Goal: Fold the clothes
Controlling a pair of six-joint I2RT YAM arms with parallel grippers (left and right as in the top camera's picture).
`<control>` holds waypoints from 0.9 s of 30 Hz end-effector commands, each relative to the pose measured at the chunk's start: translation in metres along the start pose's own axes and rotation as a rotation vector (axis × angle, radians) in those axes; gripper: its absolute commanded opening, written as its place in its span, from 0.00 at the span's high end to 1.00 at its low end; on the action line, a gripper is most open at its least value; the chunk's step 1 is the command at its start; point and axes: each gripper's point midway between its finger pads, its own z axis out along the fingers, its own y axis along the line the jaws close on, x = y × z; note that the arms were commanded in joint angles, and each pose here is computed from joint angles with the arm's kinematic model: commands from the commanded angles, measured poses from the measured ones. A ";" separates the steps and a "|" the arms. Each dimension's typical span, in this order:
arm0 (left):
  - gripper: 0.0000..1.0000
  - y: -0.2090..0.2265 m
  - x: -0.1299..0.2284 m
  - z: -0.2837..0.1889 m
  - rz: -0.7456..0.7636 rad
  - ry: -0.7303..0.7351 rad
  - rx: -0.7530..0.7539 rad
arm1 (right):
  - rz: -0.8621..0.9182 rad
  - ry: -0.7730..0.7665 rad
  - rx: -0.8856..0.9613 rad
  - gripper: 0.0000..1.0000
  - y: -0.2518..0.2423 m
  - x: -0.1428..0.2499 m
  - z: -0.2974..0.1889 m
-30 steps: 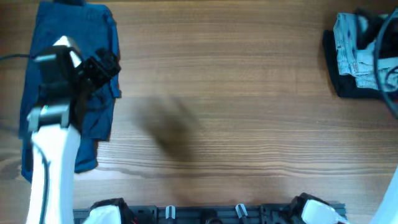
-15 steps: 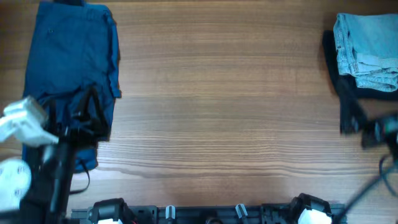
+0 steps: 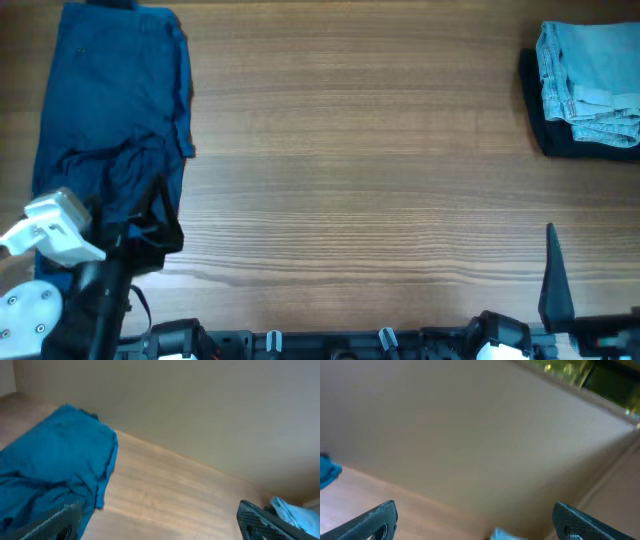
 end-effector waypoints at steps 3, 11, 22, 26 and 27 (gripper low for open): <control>0.00 0.009 0.023 -0.003 0.006 0.092 -0.037 | -0.050 0.026 0.021 0.00 -0.004 0.006 0.002; 0.00 0.023 0.060 -0.010 -0.016 0.244 -0.097 | 0.010 0.130 -0.072 0.00 0.016 0.033 -0.001; 0.00 0.026 0.068 -0.013 -0.022 0.278 -0.111 | 0.049 0.136 -0.203 0.00 0.041 0.038 -0.005; 0.00 0.026 0.068 -0.013 -0.022 0.278 -0.111 | 0.057 0.156 -0.203 0.00 0.042 0.042 -0.006; 0.00 0.026 0.068 -0.013 -0.022 0.278 -0.111 | 0.059 0.155 -0.205 0.00 0.042 0.042 -0.006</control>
